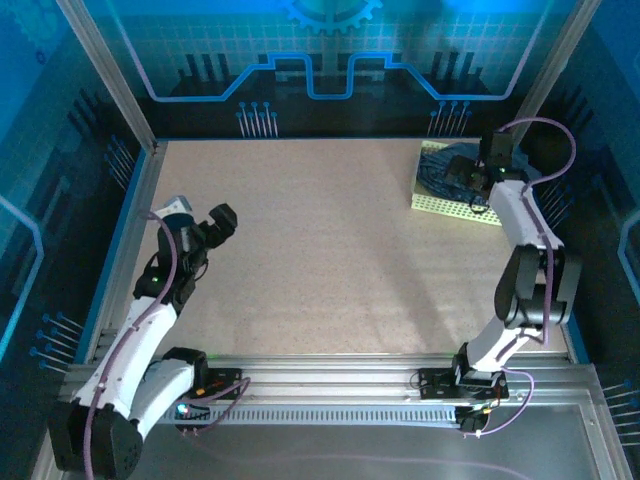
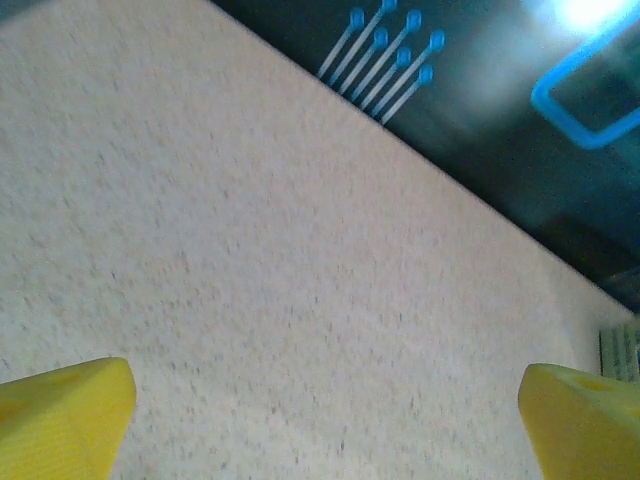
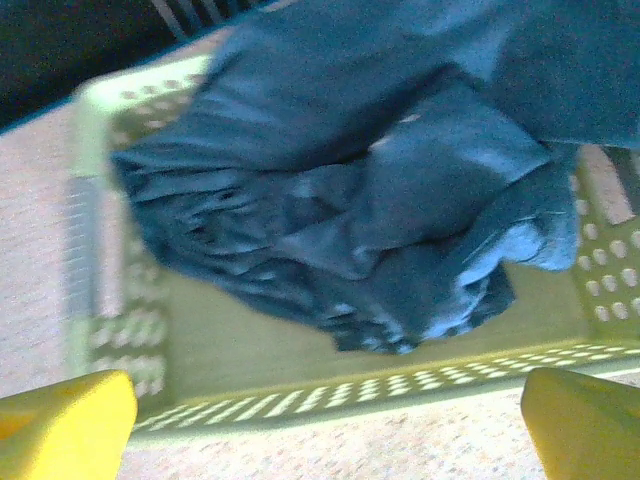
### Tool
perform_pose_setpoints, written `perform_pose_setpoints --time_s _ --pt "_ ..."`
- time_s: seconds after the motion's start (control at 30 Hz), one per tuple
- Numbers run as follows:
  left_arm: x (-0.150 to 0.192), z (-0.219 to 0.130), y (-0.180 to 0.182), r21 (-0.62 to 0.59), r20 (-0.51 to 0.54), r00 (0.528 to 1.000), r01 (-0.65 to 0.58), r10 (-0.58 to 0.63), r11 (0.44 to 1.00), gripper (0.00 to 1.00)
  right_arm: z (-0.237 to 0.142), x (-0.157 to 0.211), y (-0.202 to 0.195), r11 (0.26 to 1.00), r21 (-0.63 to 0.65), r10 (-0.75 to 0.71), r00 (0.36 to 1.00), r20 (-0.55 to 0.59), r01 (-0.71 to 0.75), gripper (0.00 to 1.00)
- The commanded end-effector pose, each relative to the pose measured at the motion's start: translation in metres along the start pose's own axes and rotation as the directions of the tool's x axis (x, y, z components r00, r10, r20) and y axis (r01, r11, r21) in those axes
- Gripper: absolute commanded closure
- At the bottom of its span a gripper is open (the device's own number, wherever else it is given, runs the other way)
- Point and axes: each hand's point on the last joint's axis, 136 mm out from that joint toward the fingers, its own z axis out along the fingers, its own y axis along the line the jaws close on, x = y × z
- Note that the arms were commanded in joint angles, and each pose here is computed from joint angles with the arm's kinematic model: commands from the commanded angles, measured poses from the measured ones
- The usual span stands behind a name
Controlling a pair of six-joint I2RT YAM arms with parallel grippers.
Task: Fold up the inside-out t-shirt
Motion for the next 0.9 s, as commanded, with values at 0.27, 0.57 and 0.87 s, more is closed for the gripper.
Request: perform_pose_setpoints --time_s 0.27,0.57,0.87 --pt "0.050 0.004 -0.005 0.091 -0.180 0.983 -0.009 0.026 0.996 0.01 0.087 -0.005 -0.031 0.982 0.188 0.063 0.988 -0.138 -0.036 0.00" --pt "0.043 0.005 -0.008 0.079 -0.164 0.986 -0.015 0.028 0.997 0.01 0.139 0.007 -0.053 0.946 0.306 0.192 0.947 -0.259 -0.108 0.14" --pt "0.039 0.008 -0.016 0.088 -0.178 0.984 -0.001 0.016 0.996 0.01 0.156 -0.027 -0.068 0.938 0.295 0.248 0.945 -0.212 -0.180 0.63"
